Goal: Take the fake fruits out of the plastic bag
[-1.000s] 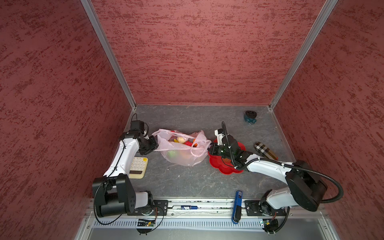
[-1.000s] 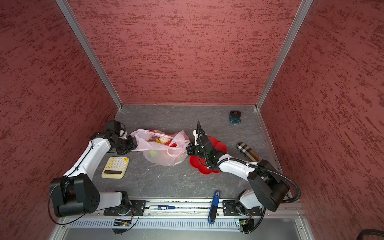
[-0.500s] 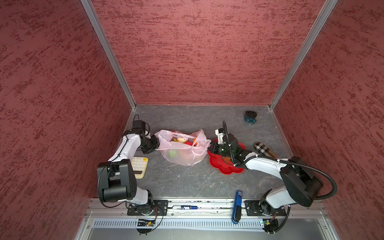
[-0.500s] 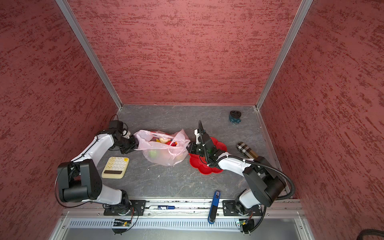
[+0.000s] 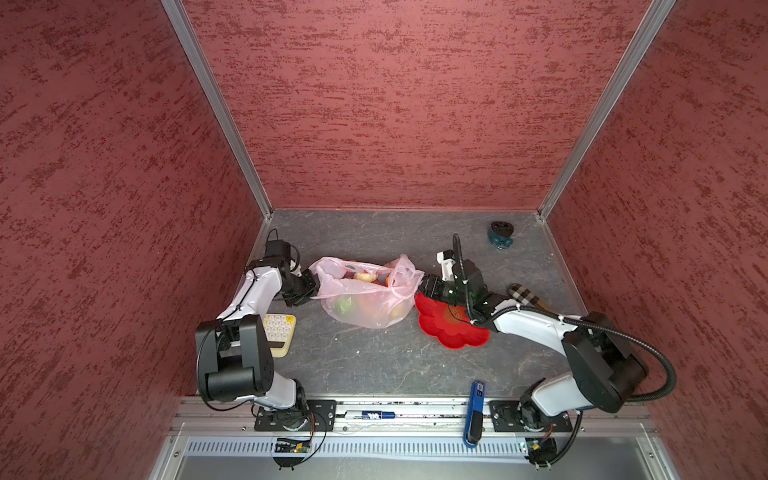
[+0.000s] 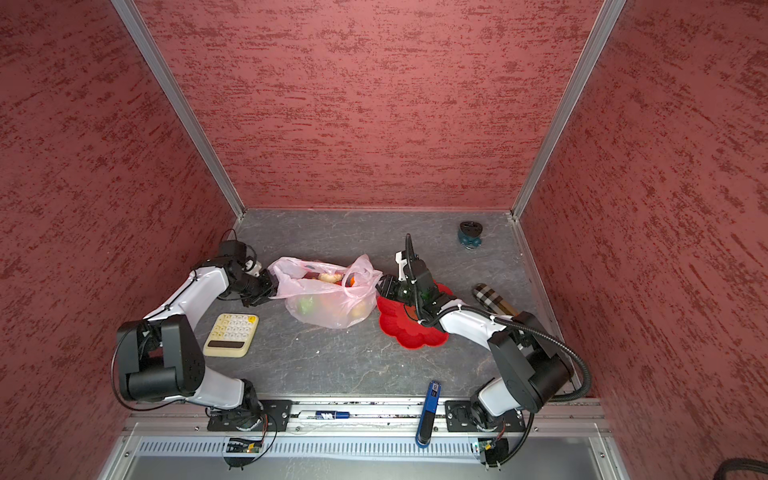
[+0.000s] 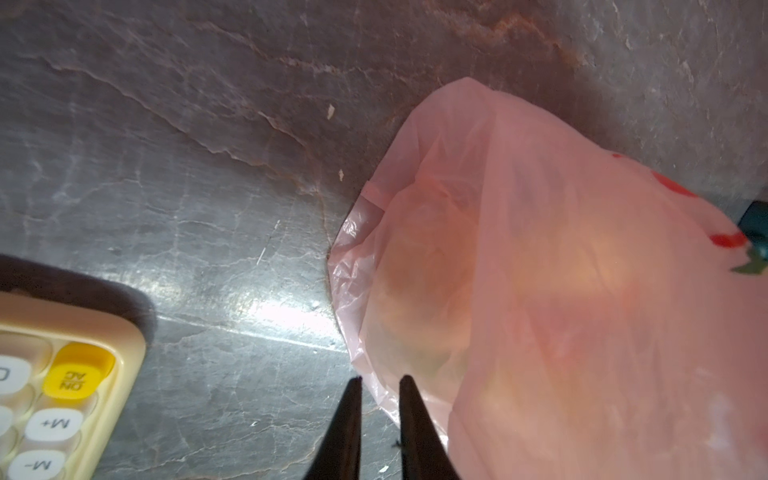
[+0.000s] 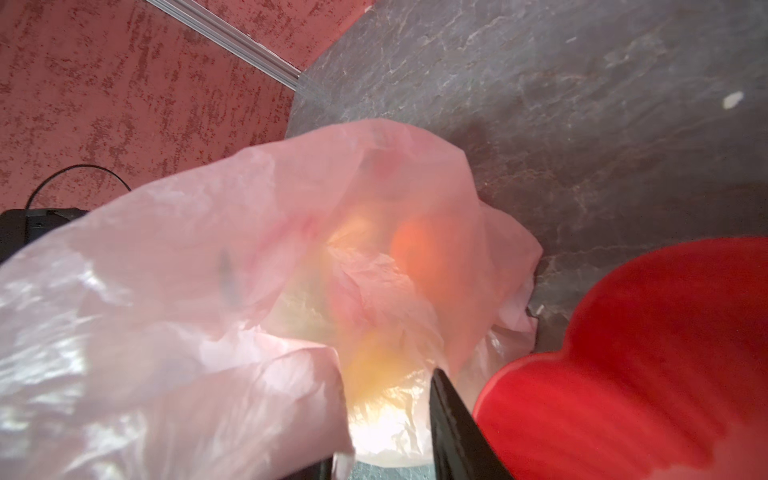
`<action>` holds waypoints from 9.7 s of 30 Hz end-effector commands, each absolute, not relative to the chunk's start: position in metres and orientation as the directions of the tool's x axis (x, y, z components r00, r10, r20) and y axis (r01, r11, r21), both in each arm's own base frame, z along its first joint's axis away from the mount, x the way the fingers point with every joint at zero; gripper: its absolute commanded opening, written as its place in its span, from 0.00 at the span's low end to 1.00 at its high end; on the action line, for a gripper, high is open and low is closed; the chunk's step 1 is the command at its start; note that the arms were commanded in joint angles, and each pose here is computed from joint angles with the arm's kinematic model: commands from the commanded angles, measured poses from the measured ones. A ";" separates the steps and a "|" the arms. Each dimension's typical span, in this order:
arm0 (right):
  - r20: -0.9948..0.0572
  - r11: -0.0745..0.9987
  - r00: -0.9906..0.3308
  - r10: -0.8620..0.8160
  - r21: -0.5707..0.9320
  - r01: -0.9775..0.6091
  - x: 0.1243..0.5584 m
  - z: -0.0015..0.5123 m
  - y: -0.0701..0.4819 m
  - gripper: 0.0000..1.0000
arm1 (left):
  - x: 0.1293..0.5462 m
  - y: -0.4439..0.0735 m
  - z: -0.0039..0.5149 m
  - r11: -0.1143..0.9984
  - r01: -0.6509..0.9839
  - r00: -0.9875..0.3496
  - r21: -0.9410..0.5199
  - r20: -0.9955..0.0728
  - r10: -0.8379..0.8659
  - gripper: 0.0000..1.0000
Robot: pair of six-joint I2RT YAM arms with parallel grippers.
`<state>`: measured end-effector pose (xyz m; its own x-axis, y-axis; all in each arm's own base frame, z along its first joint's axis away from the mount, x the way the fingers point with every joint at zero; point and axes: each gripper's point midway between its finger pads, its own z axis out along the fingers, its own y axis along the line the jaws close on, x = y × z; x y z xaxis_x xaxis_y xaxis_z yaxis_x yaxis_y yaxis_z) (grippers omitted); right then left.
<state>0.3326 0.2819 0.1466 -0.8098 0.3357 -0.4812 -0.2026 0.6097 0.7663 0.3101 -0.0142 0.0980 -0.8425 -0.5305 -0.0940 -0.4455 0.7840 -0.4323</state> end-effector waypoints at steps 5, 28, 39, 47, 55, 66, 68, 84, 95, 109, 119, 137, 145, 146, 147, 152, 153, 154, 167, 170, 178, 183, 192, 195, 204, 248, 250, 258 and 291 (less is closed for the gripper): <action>-0.523 0.544 -0.797 0.303 0.781 -0.305 0.332 0.185 0.294 0.21 | 0.300 -0.032 0.154 0.745 -0.370 -0.829 -0.556 -0.164 -0.534 0.45; -0.564 0.505 -0.800 0.204 0.761 -0.408 0.306 0.197 0.324 0.11 | 0.253 -0.028 0.329 0.789 -0.220 -0.688 -0.574 -0.481 -0.542 0.77; -0.573 0.503 -0.789 0.222 0.761 -0.410 0.293 0.204 0.317 0.10 | 0.323 -0.071 0.353 0.954 0.023 -0.819 -0.300 -0.553 -0.154 0.89; -0.566 0.512 -0.789 0.238 0.764 -0.393 0.288 0.198 0.312 0.10 | 0.372 -0.087 0.292 0.995 0.102 -0.915 -0.016 -0.394 0.088 0.89; -0.554 0.511 -0.797 0.242 0.771 -0.381 0.287 0.192 0.312 0.10 | 0.355 -0.090 0.255 0.991 0.128 -0.944 0.040 -0.302 0.134 0.90; -0.557 0.518 -0.794 0.244 0.767 -0.378 0.286 0.192 0.309 0.10 | 0.333 -0.113 0.256 0.978 0.202 -0.919 -0.048 -0.355 0.172 0.94; -0.556 0.518 -0.794 0.246 0.768 -0.377 0.287 0.192 0.309 0.10 | 0.330 -0.115 0.246 0.977 0.207 -0.926 -0.044 -0.331 0.182 0.94; -0.539 0.523 -0.804 0.251 0.774 -0.357 0.286 0.186 0.309 0.10 | 0.338 -0.105 0.188 0.972 0.212 -0.944 0.100 -0.236 0.230 0.77; -0.534 0.574 -0.808 0.249 0.754 -0.321 0.291 0.165 0.303 0.09 | 0.375 -0.071 0.166 0.991 0.004 -0.955 0.132 -0.292 0.043 0.25; -0.540 0.577 -0.799 0.264 0.752 -0.318 0.338 0.171 0.308 0.08 | 0.375 0.005 0.208 0.960 -0.278 -0.859 -0.043 -0.437 -0.269 0.21; -0.563 0.576 -0.792 0.238 0.738 -0.352 0.369 0.184 0.312 0.15 | 0.364 -0.014 0.194 0.927 -0.263 -0.859 -0.266 -0.374 -0.351 0.22; -0.726 0.666 -0.652 0.221 0.601 -0.443 0.318 0.319 0.272 0.32 | 0.367 -0.067 0.202 0.853 -0.163 -0.874 -0.496 -0.329 -0.358 0.22; -0.772 0.590 -0.630 0.089 0.550 -0.591 0.324 0.355 0.364 0.19 | 0.358 -0.074 0.204 0.843 -0.147 -0.870 -0.517 -0.338 -0.359 0.22; -0.764 0.580 -0.642 0.062 0.552 -0.600 0.326 0.349 0.379 0.18 | 0.357 -0.074 0.206 0.843 -0.144 -0.870 -0.518 -0.340 -0.357 0.22; -0.759 0.571 -0.650 0.036 0.550 -0.610 0.327 0.346 0.394 0.17 | 0.355 -0.074 0.206 0.845 -0.146 -0.869 -0.515 -0.340 -0.358 0.21; -0.718 0.585 -0.688 -0.103 0.516 -0.626 0.331 0.305 0.446 0.15 | 0.351 -0.074 0.210 0.841 -0.139 -0.863 -0.522 -0.353 -0.362 0.22; -0.706 0.591 -0.697 -0.125 0.511 -0.624 0.331 0.294 0.453 0.15 | 0.350 -0.074 0.210 0.840 -0.139 -0.862 -0.524 -0.353 -0.363 0.21; -0.697 0.599 -0.704 -0.139 0.507 -0.620 0.333 0.286 0.457 0.14 | 0.349 -0.074 0.211 0.839 -0.137 -0.861 -0.526 -0.356 -0.364 0.21; -0.572 0.631 -0.759 -0.312 0.473 -0.616 0.316 0.199 0.480 0.13 | 0.352 -0.075 0.220 0.824 -0.117 -0.847 -0.554 -0.378 -0.374 0.21; -0.544 0.613 -0.756 -0.365 0.470 -0.634 0.296 0.185 0.484 0.13 | 0.356 -0.072 0.217 0.820 -0.129 -0.841 -0.558 -0.377 -0.389 0.21; -0.430 0.548 -0.760 -0.487 0.528 -0.649 0.217 0.141 0.479 0.13 | 0.374 -0.059 0.204 0.813 -0.173 -0.827 -0.556 -0.367 -0.427 0.19; -0.332 0.550 -0.798 -0.504 0.589 -0.592 0.179 0.104 0.467 0.13 | 0.385 -0.059 0.191 0.802 -0.195 -0.831 -0.565 -0.339 -0.441 0.18; -0.470 0.631 -0.790 -0.392 0.488 -0.603 0.214 0.140 0.463 0.23 | 0.376 -0.069 0.185 0.811 -0.178 -0.858 -0.558 -0.316 -0.406 0.18; -0.523 0.671 -0.781 -0.341 0.447 -0.592 0.232 0.159 0.462 0.27 | 0.359 -0.075 0.179 0.835 -0.162 -0.876 -0.527 -0.312 -0.367 0.19; -0.571 0.733 -0.760 -0.309 0.366 -0.573 0.262 0.175 0.472 0.46 | 0.317 -0.079 0.174 0.844 -0.146 -0.866 -0.516 -0.345 -0.362 0.19; -0.563 0.900 -0.824 -0.053 0.331 -0.284 0.393 0.074 0.470 0.53 | 0.322 -0.071 0.189 0.801 -0.089 -0.733 -0.592 -0.505 -0.455 0.19; -0.568 0.891 -0.821 -0.059 0.340 -0.299 0.392 0.080 0.472 0.41 | 0.323 -0.069 0.186 0.800 -0.094 -0.731 -0.592 -0.505 -0.460 0.19; -0.625 0.832 -0.775 -0.096 0.377 -0.407 0.370 0.136 0.469 0.23 | 0.336 -0.068 0.179 0.788 -0.099 -0.726 -0.608 -0.498 -0.475 0.18; -0.839 0.814 -0.505 0.204 0.432 -0.389 0.288 0.384 0.284 0.18 | 0.342 -0.067 0.201 0.783 -0.085 -0.685 -0.616 -0.534 -0.495 0.18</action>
<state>0.2805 0.3160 0.3836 -0.5396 0.1685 -0.8249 -0.4712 0.7515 0.4618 0.3386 -0.0671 0.1856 -0.7131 -0.4930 -0.4984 -0.1129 0.7825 -0.6123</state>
